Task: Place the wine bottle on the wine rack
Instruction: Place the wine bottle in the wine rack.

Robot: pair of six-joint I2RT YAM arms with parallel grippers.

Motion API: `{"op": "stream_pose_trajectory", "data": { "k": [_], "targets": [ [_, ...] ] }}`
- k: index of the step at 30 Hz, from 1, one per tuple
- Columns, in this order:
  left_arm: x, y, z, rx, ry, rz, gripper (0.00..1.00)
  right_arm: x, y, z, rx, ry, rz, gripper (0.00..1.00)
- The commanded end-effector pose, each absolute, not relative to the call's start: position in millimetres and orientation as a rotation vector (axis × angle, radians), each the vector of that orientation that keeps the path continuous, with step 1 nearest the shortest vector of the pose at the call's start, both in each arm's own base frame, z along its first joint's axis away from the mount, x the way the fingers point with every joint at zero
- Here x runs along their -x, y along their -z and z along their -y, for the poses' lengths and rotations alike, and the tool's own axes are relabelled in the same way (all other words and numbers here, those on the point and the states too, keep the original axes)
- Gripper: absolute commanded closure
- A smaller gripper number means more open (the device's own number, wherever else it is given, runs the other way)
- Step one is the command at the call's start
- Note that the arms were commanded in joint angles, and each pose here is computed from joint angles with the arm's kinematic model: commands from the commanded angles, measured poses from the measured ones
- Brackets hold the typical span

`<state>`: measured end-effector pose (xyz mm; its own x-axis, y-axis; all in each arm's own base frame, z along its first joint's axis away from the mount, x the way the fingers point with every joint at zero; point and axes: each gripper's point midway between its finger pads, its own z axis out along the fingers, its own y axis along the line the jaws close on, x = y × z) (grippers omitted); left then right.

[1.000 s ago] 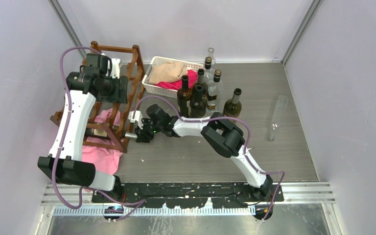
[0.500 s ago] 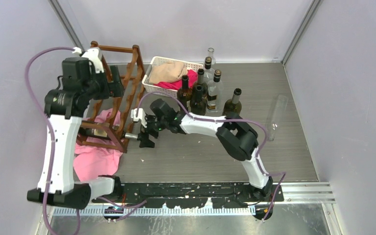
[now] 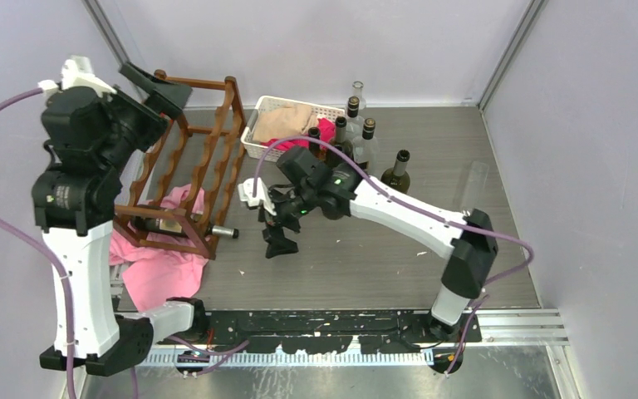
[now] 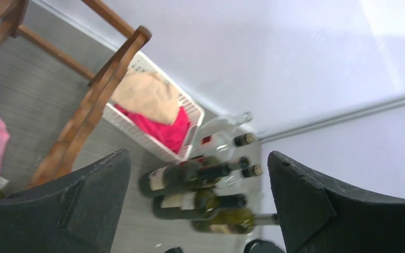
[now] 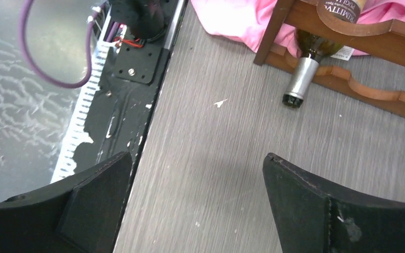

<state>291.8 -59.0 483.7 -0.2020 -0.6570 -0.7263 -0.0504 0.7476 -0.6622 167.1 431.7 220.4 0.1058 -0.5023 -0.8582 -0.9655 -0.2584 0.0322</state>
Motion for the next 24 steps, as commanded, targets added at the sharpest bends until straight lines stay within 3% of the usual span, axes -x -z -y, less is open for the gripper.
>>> {"op": "stream_pose_trajectory", "data": {
  "k": [1,10,20,24],
  "targets": [
    [-265,-519,43,0.828,0.676,-1.602,0.01,-150,-273,-391,1.857,-0.991,-1.360,0.00],
    [-232,-555,50,0.841,0.811,-1.523,0.01,-154,-323,-382,1.692,-0.954,-1.415,0.00],
    [-227,-577,69,0.747,0.934,-1.501,0.02,-154,-356,-364,1.619,-0.888,-1.379,0.00],
    [-235,-563,65,0.660,0.843,-1.513,0.00,-152,-379,-356,1.575,-0.866,-1.332,0.00]
  ]
}}
